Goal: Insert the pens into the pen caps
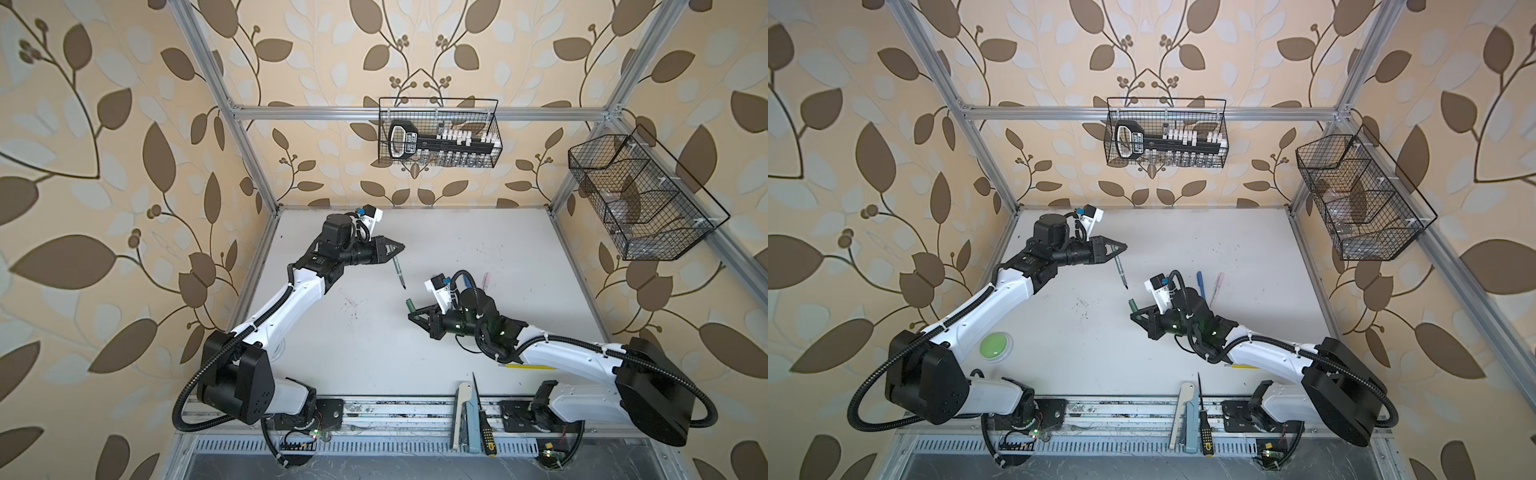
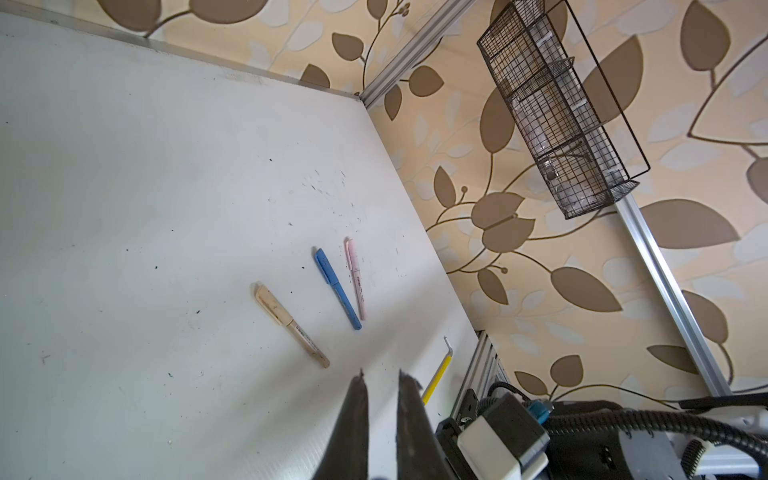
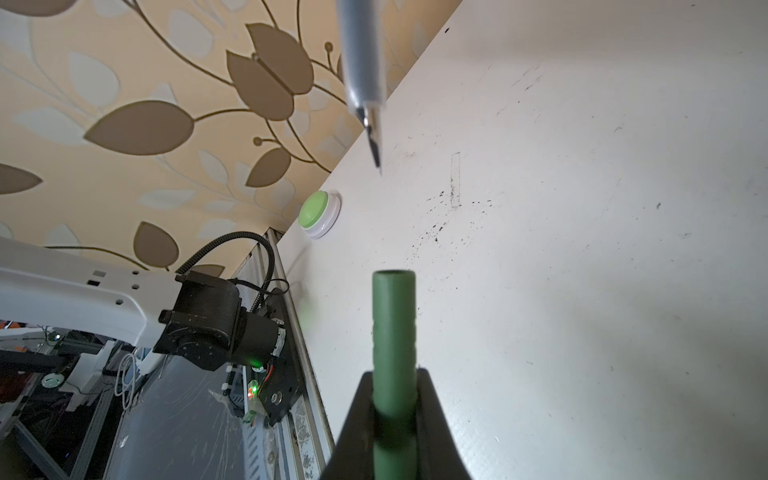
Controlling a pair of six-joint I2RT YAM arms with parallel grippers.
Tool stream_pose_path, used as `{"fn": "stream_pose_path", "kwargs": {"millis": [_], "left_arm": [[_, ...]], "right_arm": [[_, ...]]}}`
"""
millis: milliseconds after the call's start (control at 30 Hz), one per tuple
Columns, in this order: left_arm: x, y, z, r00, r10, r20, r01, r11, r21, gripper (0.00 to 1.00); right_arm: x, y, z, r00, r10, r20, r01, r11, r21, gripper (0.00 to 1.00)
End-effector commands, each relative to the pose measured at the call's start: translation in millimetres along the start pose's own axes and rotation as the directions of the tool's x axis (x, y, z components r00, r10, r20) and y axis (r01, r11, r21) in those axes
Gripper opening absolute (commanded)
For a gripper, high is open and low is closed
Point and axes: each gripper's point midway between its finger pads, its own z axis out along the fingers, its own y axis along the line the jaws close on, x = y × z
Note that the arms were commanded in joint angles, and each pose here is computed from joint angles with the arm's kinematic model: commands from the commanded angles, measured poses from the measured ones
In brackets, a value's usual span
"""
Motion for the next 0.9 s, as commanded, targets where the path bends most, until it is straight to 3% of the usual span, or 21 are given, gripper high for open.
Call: {"fn": "stream_pose_path", "kwargs": {"millis": [0, 200, 867], "left_arm": [[-6, -15, -6, 1.000, 0.000, -0.002, 0.000, 0.999, 0.051, 0.00], [-3, -13, -3, 1.000, -0.020, -0.010, 0.021, 0.997, 0.069, 0.00], [-5, -11, -1, 1.000, -0.013, -0.008, 0.013, 0.998, 0.061, 0.00]], "right_arm": [[-17, 4, -5, 0.995, -0.004, 0.095, 0.004, 1.000, -0.003, 0.00], [-29, 9, -8, 0.990, -0.018, 0.142, 0.020, 1.000, -0.007, 0.00], [-28, 21, 1, 0.992, -0.015, 0.128, 0.023, 0.998, -0.060, 0.00]]}}
